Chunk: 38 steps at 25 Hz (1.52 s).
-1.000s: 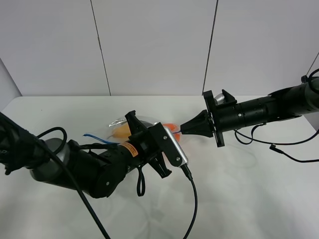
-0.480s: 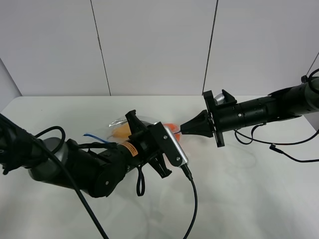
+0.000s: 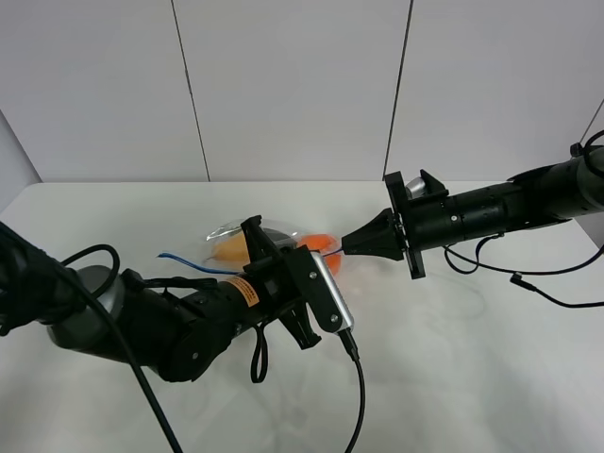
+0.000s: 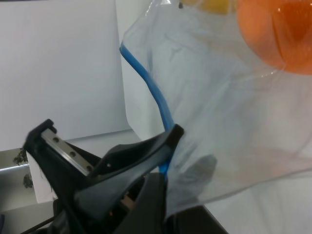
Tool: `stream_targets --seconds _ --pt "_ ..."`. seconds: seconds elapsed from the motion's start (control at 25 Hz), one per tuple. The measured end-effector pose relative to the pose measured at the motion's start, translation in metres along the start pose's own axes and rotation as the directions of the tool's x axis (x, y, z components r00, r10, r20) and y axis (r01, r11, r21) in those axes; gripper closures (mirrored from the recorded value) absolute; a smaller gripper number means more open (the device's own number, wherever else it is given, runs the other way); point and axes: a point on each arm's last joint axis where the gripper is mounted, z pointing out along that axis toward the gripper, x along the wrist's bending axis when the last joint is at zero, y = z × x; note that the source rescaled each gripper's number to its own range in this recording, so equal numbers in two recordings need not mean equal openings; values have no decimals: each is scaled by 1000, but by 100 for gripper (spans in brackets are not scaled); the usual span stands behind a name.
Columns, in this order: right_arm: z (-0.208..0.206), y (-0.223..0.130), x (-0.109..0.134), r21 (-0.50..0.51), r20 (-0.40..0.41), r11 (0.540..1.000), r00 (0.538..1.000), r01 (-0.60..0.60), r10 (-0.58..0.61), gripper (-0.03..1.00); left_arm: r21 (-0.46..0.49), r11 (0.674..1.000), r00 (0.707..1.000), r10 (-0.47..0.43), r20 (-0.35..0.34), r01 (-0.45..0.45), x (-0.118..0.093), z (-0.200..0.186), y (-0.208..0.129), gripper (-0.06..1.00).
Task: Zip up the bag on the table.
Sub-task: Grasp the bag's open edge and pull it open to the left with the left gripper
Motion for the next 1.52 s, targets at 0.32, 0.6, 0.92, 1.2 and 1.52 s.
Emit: stream_targets --seconds 0.32,0.6,0.92,1.2,1.52 --pt "0 0 0 0 0 1000 1000 0 0 97 -34 999 999 -2 -44 1 4 -1 2 72" --pt "0 0 0 0 0 1000 1000 0 0 97 -40 999 998 -27 -49 25 4 -1 3 73" --pt "0 0 0 -1 -1 1000 1000 0 0 97 -64 998 998 -15 -53 12 4 -1 5 84" --pt "0 0 0 0 -1 1000 1000 0 0 97 -64 998 998 -15 -53 12 4 -1 5 86" --pt "0 0 0 0 -1 1000 1000 0 0 97 -62 998 998 -10 -55 6 5 -1 5 86"
